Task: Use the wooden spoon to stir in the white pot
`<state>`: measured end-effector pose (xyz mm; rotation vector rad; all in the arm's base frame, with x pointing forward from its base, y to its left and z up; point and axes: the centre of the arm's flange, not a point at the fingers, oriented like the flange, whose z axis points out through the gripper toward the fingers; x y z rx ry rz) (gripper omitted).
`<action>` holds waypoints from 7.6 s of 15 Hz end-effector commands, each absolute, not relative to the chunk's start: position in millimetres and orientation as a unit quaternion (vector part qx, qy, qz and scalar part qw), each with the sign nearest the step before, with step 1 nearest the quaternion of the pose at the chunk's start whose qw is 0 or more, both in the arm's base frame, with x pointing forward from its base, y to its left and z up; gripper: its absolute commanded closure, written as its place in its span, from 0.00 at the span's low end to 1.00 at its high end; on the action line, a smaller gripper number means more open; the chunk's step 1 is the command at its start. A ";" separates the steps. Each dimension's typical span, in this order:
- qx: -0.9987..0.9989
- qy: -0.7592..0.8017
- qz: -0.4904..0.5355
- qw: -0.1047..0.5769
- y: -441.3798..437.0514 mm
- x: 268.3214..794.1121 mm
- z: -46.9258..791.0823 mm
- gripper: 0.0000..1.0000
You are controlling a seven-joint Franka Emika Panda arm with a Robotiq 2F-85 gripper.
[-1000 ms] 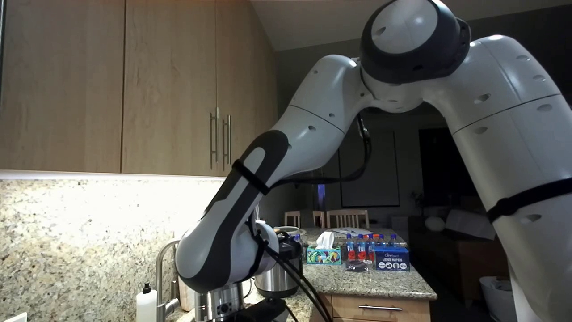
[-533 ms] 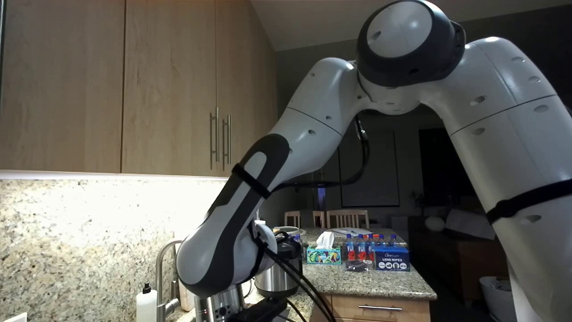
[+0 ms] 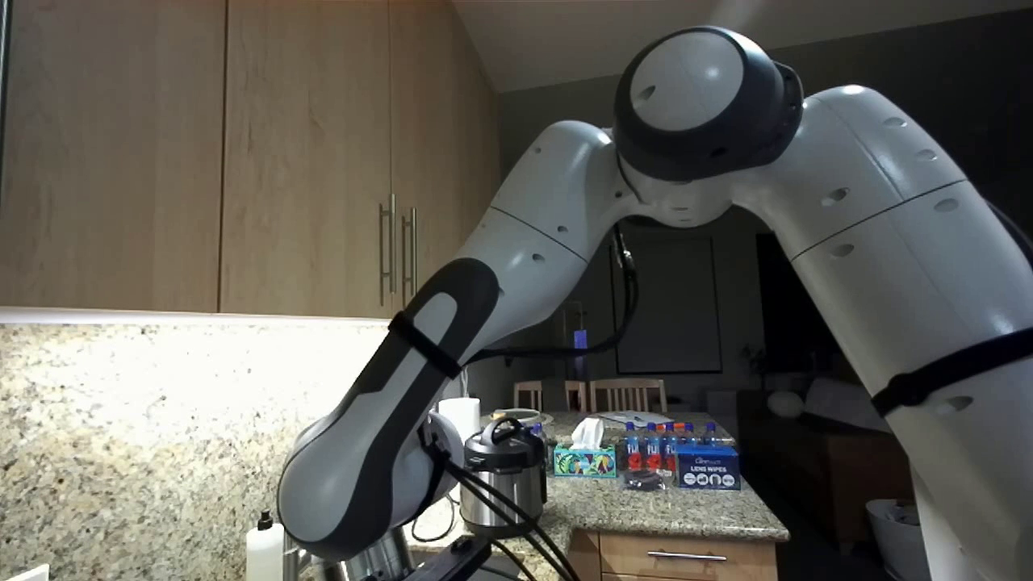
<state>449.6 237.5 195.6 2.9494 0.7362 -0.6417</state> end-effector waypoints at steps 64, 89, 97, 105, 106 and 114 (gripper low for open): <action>0.939 0.315 -0.120 0.067 218.8 447.3 235.6 0.43; 0.893 0.416 -0.164 0.049 230.2 482.6 213.7 0.79; 0.872 0.457 -0.171 0.042 233.6 478.4 214.5 0.91; 0.894 0.416 -0.151 0.070 221.7 480.0 243.8 0.91; 0.894 0.413 -0.154 0.076 220.5 482.1 247.5 0.91; 0.895 0.380 -0.177 0.150 225.3 498.2 273.3 0.91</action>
